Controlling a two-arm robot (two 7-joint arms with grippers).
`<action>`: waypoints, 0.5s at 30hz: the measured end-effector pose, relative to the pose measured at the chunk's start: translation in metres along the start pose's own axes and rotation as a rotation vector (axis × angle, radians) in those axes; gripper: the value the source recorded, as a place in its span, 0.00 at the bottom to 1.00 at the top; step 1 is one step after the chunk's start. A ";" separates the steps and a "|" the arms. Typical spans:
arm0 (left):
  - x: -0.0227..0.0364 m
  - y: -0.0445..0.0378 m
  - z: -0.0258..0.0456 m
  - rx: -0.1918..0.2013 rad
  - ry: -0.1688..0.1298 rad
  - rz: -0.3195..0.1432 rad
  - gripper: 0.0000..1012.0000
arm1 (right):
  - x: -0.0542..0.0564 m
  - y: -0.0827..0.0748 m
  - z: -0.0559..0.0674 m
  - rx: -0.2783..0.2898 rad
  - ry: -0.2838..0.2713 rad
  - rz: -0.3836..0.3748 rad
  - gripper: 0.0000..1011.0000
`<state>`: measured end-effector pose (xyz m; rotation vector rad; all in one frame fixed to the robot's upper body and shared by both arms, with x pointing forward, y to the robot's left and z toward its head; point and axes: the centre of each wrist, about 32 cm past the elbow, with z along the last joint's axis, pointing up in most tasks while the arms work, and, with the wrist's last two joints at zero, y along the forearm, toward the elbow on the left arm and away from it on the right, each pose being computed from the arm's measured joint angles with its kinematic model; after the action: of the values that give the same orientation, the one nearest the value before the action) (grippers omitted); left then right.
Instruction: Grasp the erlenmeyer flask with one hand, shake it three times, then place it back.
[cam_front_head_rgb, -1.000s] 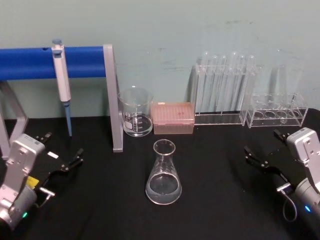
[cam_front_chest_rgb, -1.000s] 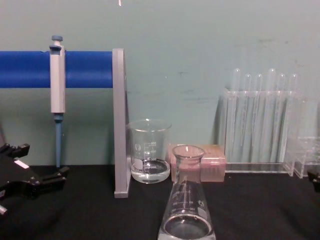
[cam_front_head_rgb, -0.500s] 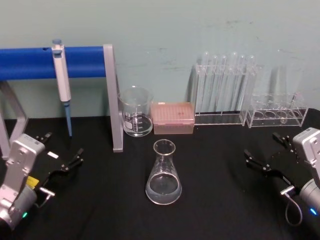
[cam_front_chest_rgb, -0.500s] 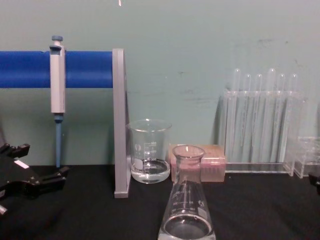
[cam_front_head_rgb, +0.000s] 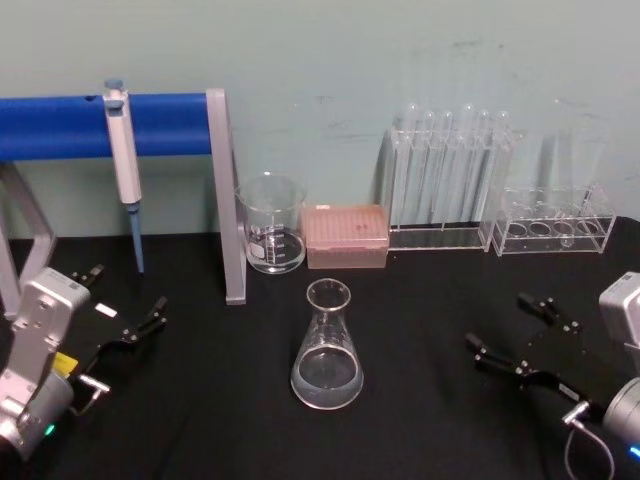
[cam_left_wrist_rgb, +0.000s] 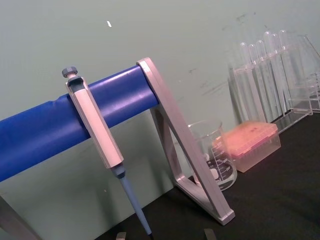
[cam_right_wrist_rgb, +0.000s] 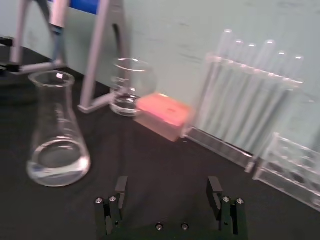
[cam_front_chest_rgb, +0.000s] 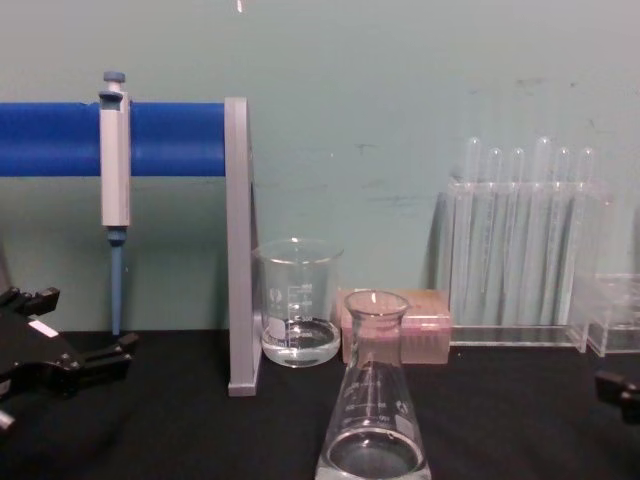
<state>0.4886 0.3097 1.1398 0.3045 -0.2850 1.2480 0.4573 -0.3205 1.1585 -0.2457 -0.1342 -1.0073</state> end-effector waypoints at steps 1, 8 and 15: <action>0.0000 0.0000 0.0000 0.000 0.000 0.000 0.99 | -0.001 0.000 0.001 0.005 0.009 0.025 0.99; 0.0000 0.0000 0.0000 0.000 0.000 0.000 0.99 | -0.007 0.002 0.003 0.034 0.036 0.132 0.99; 0.0000 0.0000 0.0000 0.000 0.000 0.000 0.99 | -0.015 0.012 0.007 0.072 0.049 0.225 0.99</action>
<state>0.4886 0.3097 1.1398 0.3045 -0.2850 1.2480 0.4594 -0.3000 1.1599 -0.1666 -0.0959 -0.7825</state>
